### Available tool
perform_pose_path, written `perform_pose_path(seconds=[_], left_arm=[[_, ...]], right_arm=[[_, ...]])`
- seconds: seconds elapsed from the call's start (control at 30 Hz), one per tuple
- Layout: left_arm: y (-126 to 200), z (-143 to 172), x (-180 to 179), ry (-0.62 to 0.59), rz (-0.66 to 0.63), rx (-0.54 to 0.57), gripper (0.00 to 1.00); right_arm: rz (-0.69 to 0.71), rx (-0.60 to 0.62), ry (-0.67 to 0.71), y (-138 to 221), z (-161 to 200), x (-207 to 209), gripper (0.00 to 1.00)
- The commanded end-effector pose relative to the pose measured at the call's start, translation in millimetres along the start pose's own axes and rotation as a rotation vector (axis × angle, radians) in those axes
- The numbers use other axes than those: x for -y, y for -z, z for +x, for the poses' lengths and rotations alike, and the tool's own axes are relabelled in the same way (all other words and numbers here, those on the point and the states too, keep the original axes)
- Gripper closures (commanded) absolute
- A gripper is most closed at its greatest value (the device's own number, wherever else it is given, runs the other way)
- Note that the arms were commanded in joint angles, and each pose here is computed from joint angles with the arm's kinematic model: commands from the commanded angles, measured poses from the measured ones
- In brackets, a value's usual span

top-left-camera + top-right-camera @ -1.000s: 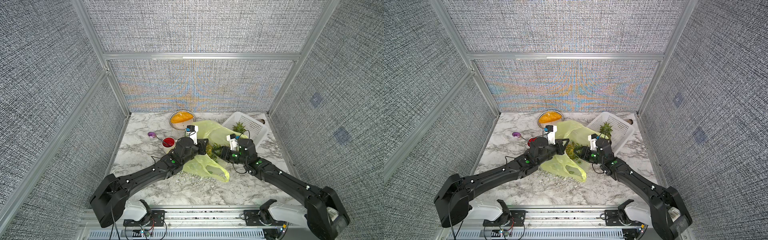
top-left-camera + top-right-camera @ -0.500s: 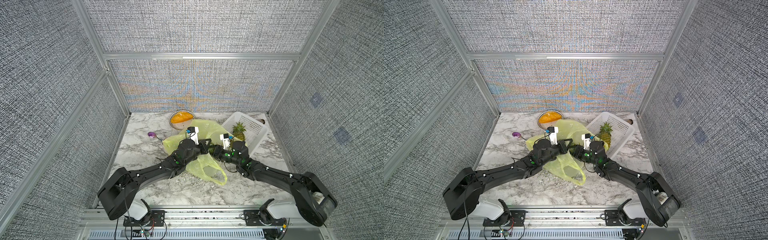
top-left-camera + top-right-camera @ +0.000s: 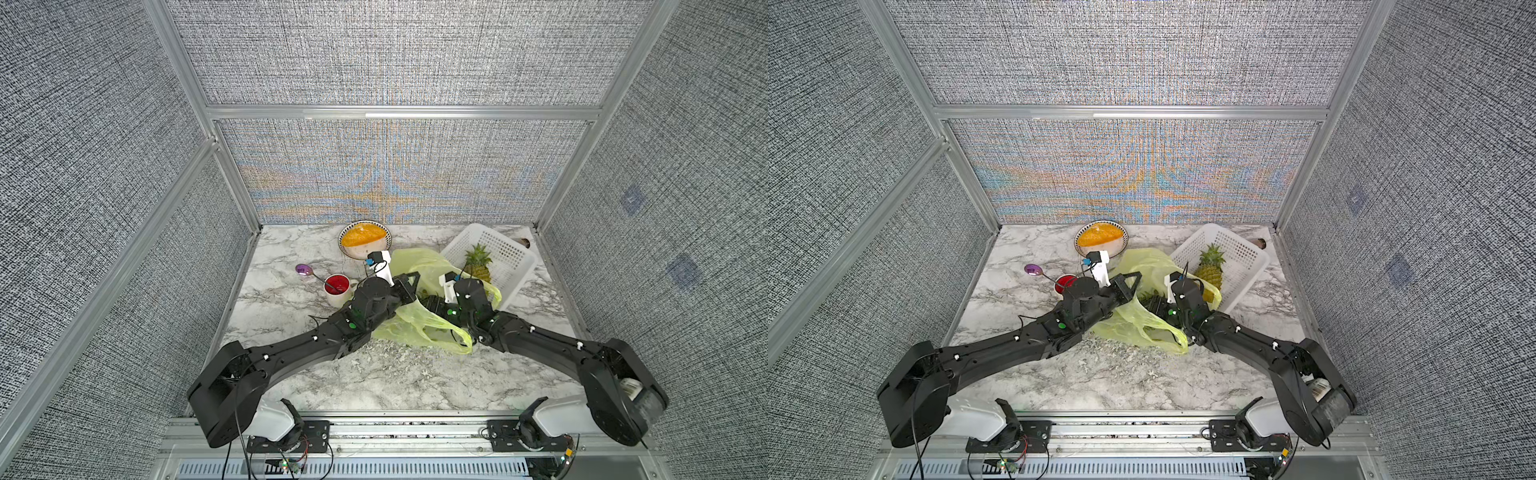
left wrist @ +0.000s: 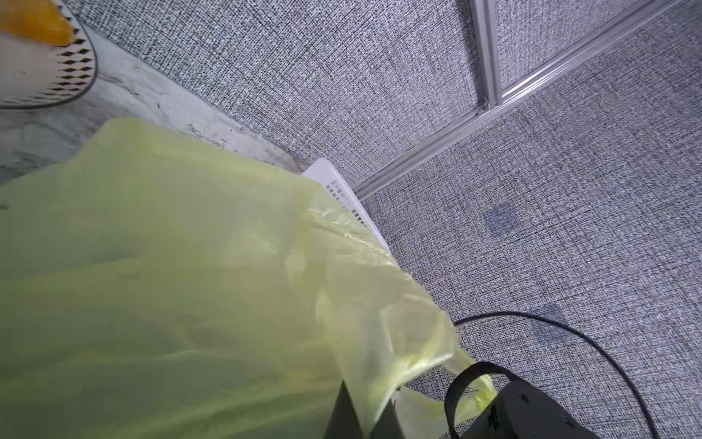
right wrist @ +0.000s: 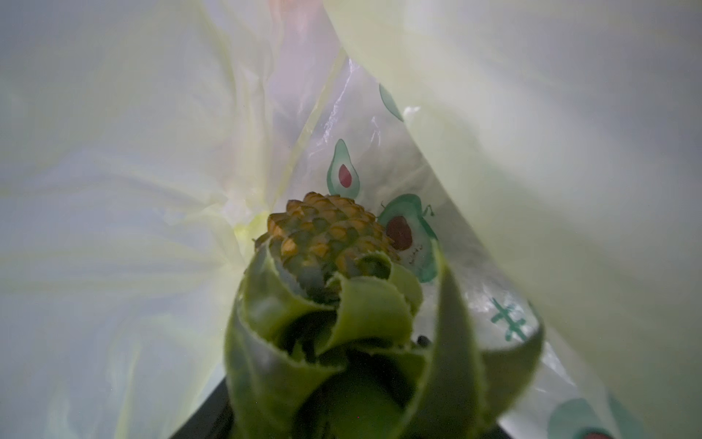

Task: Place the pineapple into a plastic bag & tie a knot
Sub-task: Place the pineapple in the plastic bag, then adjust the pineapple in the plastic bag.

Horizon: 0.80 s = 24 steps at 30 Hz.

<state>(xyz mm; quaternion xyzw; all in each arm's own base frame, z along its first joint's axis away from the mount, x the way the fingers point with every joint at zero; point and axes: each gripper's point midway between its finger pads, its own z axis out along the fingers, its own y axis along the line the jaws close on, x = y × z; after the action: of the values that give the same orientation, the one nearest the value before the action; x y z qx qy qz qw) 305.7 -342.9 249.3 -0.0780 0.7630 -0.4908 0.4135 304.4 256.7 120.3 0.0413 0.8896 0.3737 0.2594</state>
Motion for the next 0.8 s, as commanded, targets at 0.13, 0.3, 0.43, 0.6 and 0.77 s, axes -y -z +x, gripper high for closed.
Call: perform_pose_path(seconds=[0.13,0.3,0.43,0.6,0.77], left_arm=[[5,14,-39,-0.077,-0.198,-0.071,1.0],[-1,28,-47,-0.14,-0.233,-0.151,1.0],[-5,36,-49,-0.19,-0.23,-0.201,1.0],[-7,42,-46,-0.236,-0.196,-0.226,1.0],[-9,54,-45,-0.281,-0.149,-0.275,1.0]], right_arm=[[0.273,-0.15,0.169,28,29,49,0.19],[0.267,-0.185,0.245,56,25,35,0.02],[0.309,-0.235,0.288,81,25,30,0.02],[0.311,-0.244,0.249,95,26,38,0.02],[0.27,-0.155,0.159,114,7,40,0.02]])
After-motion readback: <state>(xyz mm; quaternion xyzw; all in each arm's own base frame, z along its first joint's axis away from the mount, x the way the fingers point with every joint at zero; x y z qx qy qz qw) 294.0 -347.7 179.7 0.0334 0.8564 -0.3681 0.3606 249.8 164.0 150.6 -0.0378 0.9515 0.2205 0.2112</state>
